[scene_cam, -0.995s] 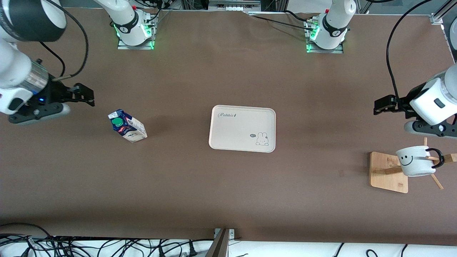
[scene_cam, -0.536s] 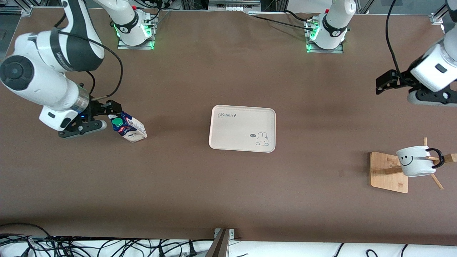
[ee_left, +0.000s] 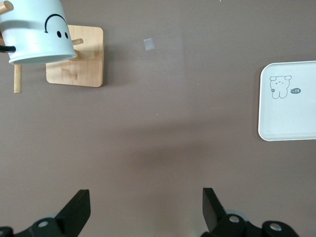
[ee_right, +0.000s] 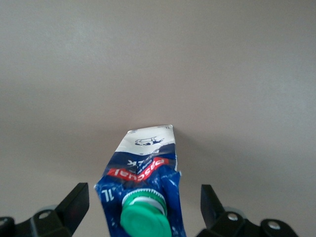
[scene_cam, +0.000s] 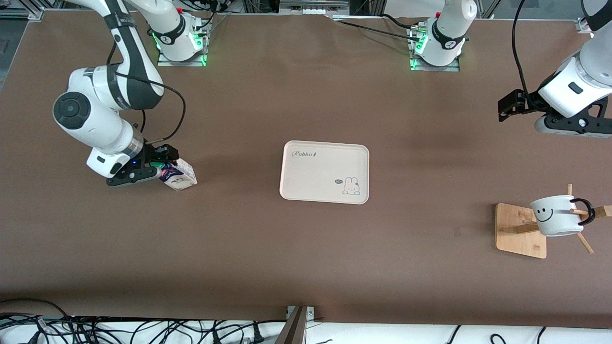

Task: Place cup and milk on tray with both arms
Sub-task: 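Grasp the milk carton with the right gripper, then carry the carton onto the tray with the right gripper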

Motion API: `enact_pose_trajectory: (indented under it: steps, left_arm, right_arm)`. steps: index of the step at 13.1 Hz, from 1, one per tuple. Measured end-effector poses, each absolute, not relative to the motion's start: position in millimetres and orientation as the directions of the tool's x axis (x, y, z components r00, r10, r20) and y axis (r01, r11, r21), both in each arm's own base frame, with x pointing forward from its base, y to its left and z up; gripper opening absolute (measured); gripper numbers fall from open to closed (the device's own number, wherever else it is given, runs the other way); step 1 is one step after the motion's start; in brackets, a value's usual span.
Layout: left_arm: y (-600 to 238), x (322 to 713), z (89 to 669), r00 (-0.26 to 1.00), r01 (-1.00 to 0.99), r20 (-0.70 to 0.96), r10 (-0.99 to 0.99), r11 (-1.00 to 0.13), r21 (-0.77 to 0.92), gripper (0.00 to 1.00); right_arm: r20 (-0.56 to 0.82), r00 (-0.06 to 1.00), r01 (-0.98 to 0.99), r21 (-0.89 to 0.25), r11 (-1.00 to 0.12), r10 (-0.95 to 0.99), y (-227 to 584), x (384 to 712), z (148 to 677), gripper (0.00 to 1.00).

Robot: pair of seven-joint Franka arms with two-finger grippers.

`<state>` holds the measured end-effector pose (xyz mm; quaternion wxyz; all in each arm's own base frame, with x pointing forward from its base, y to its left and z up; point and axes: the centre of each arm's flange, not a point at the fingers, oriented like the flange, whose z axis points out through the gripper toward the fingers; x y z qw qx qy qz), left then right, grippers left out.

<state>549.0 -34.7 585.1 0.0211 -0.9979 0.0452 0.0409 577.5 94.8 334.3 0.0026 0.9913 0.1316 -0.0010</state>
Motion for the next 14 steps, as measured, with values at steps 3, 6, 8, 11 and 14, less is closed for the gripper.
enact_pose_trajectory:
  steps: [3, 6, 8, 11, 14]
  left_arm:
    - [-32.9, 549.1, 585.0, 0.993, -0.091, -0.084, -0.088, -0.995, -0.038, 1.0]
    - [-38.3, 548.7, 584.1, 0.992, -0.101, -0.086, -0.097, -0.994, -0.038, 1.0]
    - [-38.4, 548.5, 583.2, 0.991, -0.101, -0.088, -0.097, -0.994, -0.038, 1.0]
    - [-32.9, 548.6, 581.6, 0.992, -0.089, -0.092, -0.085, -0.995, -0.038, 1.0]
    - [-30.3, 548.6, 580.7, 0.995, -0.049, -0.092, -0.045, -0.998, -0.042, 1.0]
  right_arm:
    - [-0.015, 0.965, 0.26, 0.004, -0.966, 0.26, 93.1, 568.9, 318.2, 0.96]
    - [-0.018, 0.965, 0.26, 0.004, -0.966, 0.26, 92.9, 567.9, 317.1, 0.78]
    - [-0.01, 0.965, 0.26, 0.004, -0.966, 0.26, 93.6, 569.1, 321.2, 0.55]
    - [0.012, 0.967, 0.255, 0.002, -0.967, 0.255, 104.8, 572.3, 331.3, 0.29]
    - [0.001, 0.975, 0.223, -0.012, -0.975, 0.223, 134.9, 574.9, 349.6, 0.26]
